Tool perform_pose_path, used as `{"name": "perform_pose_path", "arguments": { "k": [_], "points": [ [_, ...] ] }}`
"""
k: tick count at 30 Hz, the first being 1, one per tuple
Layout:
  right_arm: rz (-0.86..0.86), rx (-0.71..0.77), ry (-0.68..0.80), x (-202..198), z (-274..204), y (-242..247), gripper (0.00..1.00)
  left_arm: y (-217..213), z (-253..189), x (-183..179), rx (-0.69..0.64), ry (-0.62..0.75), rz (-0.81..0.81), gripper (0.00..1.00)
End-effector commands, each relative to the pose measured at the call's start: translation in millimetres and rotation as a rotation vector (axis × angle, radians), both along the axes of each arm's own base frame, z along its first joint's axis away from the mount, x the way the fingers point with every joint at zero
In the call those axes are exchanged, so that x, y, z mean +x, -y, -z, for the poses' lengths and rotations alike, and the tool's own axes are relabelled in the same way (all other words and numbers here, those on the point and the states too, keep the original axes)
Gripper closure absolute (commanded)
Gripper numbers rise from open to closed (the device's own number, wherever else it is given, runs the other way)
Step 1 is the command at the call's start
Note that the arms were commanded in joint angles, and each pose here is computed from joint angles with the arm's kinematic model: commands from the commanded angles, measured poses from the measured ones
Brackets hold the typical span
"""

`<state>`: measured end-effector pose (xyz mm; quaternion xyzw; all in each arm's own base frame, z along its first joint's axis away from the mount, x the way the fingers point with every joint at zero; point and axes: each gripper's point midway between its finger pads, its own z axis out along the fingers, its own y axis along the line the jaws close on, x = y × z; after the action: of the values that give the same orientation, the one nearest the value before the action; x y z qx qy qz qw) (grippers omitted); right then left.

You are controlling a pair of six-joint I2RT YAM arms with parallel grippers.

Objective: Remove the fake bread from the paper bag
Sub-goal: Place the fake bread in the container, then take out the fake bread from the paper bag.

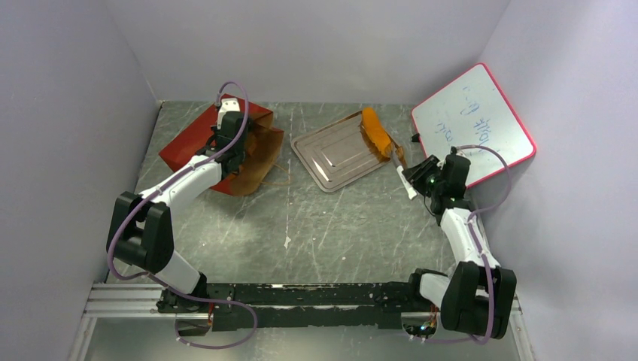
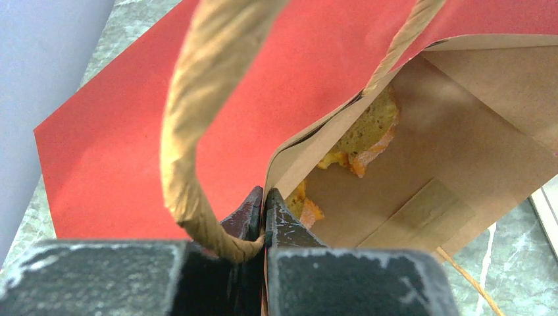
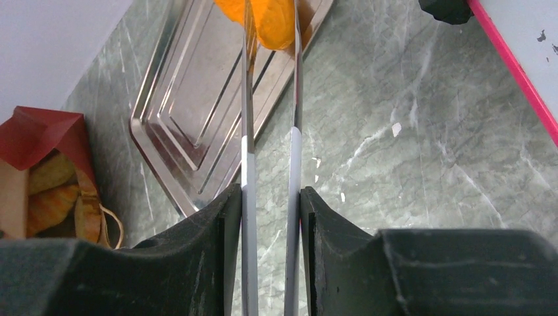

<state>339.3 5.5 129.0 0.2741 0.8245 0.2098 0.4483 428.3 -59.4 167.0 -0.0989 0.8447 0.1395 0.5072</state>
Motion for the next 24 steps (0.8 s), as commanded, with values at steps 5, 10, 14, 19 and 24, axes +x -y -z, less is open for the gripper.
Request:
{"name": "perform_pose_path", "arguments": {
  "k": [5, 10, 14, 19, 24],
  "points": [
    [0.003, -0.008, 0.087, -3.2, -31.3, -0.3, 0.64, 3.0, -6.0, 6.0, 0.003, 0.005, 0.004, 0.93],
    [-0.016, -0.013, 0.117, -6.9, -43.2, -6.7, 0.65, 3.6, -9.3, 7.0, 0.009, 0.007, 0.012, 0.93],
    [-0.087, -0.026, 0.153, -10.6, -56.6, -28.9, 0.66, 4.9, -11.7, 7.5, 0.012, 0.006, 0.026, 0.93],
    [-0.258, -0.070, 0.190, -19.6, -73.7, -96.8, 0.68, 8.4, -12.9, 6.9, 0.007, 0.003, 0.055, 0.93],
    [-0.402, -0.032, 0.224, -36.3, -88.1, -165.5, 0.69, 12.0, -12.7, 5.5, 0.001, -0.007, 0.081, 0.93]
  ]
}}
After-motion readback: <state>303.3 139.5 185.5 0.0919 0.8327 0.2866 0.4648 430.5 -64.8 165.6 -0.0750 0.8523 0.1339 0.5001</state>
